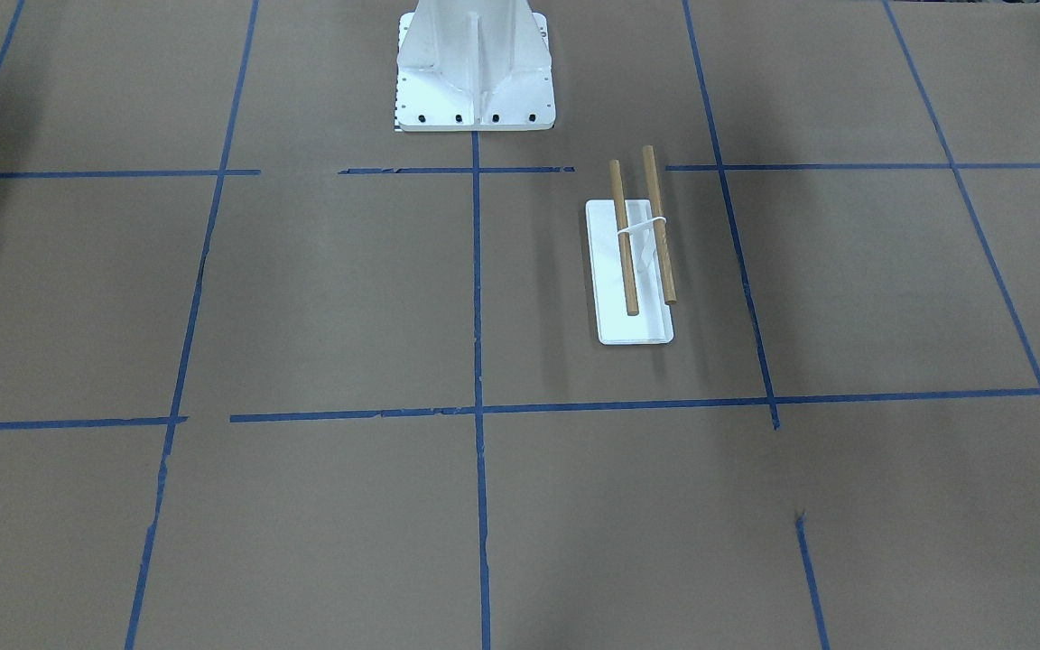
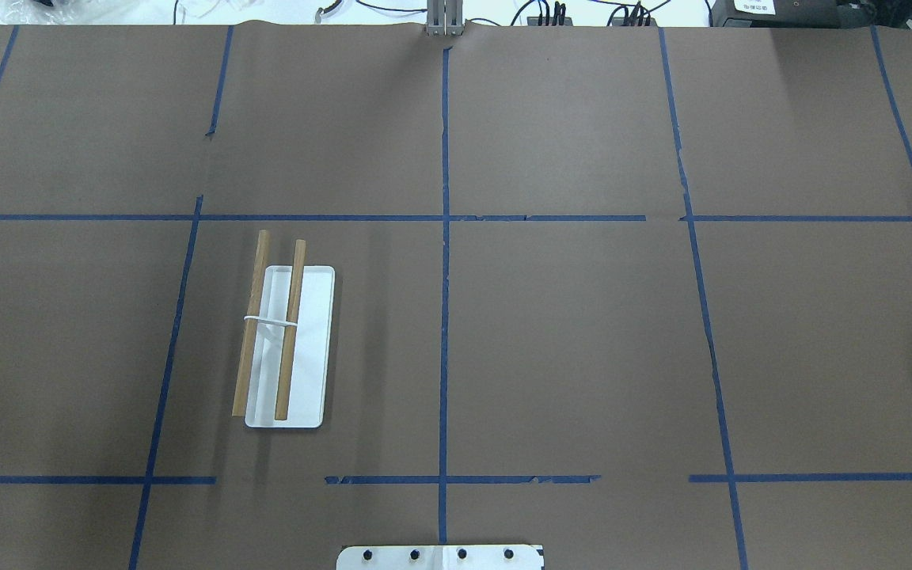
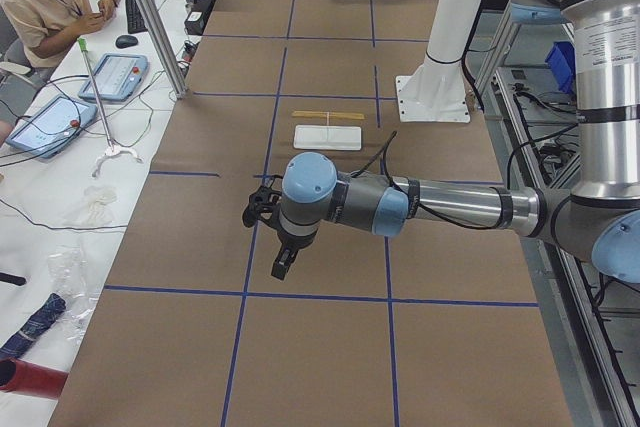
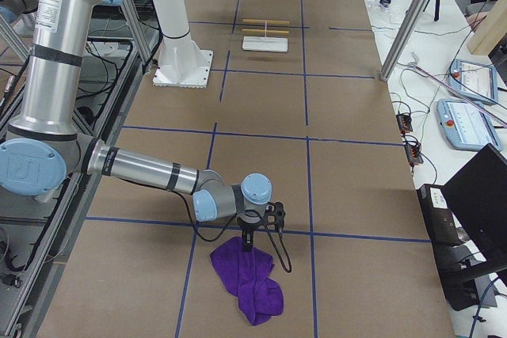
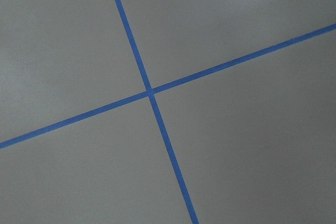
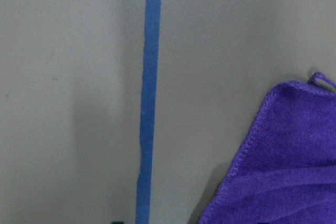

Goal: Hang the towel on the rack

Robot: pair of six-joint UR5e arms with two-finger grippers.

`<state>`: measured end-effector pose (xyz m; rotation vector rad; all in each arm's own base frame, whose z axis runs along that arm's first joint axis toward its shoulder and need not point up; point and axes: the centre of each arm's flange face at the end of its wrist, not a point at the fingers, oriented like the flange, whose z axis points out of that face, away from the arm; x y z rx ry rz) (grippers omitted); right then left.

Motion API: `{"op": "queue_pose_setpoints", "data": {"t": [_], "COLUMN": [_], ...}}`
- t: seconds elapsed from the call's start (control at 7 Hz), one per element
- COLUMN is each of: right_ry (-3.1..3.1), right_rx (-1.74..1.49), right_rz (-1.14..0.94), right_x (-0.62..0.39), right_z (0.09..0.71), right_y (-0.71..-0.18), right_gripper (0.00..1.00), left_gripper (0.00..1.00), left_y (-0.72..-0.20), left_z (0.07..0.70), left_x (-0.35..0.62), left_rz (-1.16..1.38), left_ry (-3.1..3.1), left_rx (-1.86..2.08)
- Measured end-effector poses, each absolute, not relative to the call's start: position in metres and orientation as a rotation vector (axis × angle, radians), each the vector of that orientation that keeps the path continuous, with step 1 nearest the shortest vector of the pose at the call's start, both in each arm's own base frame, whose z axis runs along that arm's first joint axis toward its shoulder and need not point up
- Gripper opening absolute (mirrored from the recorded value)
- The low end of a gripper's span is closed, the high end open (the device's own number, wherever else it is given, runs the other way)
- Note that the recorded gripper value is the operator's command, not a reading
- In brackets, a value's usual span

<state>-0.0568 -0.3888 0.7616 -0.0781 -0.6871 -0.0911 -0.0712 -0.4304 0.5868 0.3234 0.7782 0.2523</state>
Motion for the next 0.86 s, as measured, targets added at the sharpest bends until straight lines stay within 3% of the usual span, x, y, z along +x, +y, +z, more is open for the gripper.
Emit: {"op": "queue_pose_setpoints", "data": {"t": [0.14,0.71,0.86], "right_ry": [-0.674,-0.626,-0.623], "right_rx": [-0.083,-0.106,-0.11], "right_rz": [-0.1,-0.12,-0.122], "right_x": [-0.06,-0.068,-0.067], "right_z": [0.764,0.778,0.781], "right_y": [-0.388,-0.383,-0.382], "right_gripper": [0.93,0.09,0.0], "left_gripper": [1.0,1.0,1.0], "left_y": [-0.43,-0.43,-0.43], "left_z": [0.586,0.584,0.584], "left_x": [-0.071,-0.071,-0.071], "left_rz": [0.253,0.254,0.254], "left_ry": [0.778,0.778,0.778], "left_rx": [0.325,0.328,0.329]}}
